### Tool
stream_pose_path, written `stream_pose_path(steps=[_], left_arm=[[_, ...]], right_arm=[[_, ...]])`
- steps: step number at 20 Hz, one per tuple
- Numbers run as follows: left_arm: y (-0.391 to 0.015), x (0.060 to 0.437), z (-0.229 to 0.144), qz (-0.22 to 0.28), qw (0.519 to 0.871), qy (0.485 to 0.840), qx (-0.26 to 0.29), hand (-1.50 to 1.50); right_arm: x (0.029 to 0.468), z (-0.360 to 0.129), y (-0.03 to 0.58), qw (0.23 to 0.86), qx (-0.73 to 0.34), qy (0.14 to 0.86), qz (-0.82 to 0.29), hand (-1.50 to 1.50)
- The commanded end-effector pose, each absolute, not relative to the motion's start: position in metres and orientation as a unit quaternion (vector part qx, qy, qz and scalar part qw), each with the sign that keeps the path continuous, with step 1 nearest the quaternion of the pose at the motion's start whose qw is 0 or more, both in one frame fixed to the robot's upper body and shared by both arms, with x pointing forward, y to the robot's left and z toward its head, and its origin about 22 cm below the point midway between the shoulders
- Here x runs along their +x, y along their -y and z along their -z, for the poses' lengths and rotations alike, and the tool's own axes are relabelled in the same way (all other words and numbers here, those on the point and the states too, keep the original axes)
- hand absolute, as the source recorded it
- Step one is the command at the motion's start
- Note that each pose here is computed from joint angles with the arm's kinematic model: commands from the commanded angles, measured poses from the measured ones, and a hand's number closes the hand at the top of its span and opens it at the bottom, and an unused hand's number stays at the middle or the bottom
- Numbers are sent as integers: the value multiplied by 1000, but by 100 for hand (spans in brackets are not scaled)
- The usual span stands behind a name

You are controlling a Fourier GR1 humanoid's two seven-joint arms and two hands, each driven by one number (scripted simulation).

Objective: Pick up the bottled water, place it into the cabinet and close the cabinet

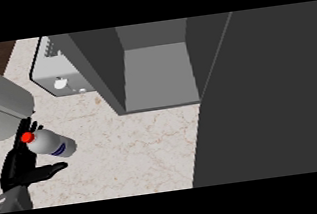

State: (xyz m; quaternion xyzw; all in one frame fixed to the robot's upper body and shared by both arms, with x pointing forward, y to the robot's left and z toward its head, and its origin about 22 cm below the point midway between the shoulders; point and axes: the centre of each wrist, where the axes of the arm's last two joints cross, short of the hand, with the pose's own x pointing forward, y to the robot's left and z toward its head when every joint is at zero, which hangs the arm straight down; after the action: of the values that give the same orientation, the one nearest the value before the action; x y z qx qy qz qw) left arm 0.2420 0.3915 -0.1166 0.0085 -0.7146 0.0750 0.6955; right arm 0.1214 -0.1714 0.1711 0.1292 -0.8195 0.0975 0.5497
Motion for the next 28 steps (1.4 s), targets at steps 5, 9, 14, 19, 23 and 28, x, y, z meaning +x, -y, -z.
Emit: stream_pose_path(steps=[5, 9, 14, 19, 23, 28], left_arm=[[-393, 249, 119, -108, 671, 733, 8, -150], [-369, 264, 122, -103, 669, 736, -23, 150], [-363, 274, 117, -64, 660, 747, -52, 150], [-323, 283, 123, 40, 609, 792, 22, 150], [-241, 287, 137, 57, 597, 800, 2, 150], [-211, 306, 118, 39, 567, 822, -5, 150]], right_arm=[[86, -193, 187, 536, 112, 830, -109, -150], [104, -188, 184, 533, 105, 832, -117, -150], [107, -192, 184, 533, 103, 833, -109, -150], [112, -186, 179, 532, 109, 832, -109, -150], [116, -184, 170, 544, 101, 827, -104, -150], [107, -187, 173, 537, 106, 830, -106, -150]])
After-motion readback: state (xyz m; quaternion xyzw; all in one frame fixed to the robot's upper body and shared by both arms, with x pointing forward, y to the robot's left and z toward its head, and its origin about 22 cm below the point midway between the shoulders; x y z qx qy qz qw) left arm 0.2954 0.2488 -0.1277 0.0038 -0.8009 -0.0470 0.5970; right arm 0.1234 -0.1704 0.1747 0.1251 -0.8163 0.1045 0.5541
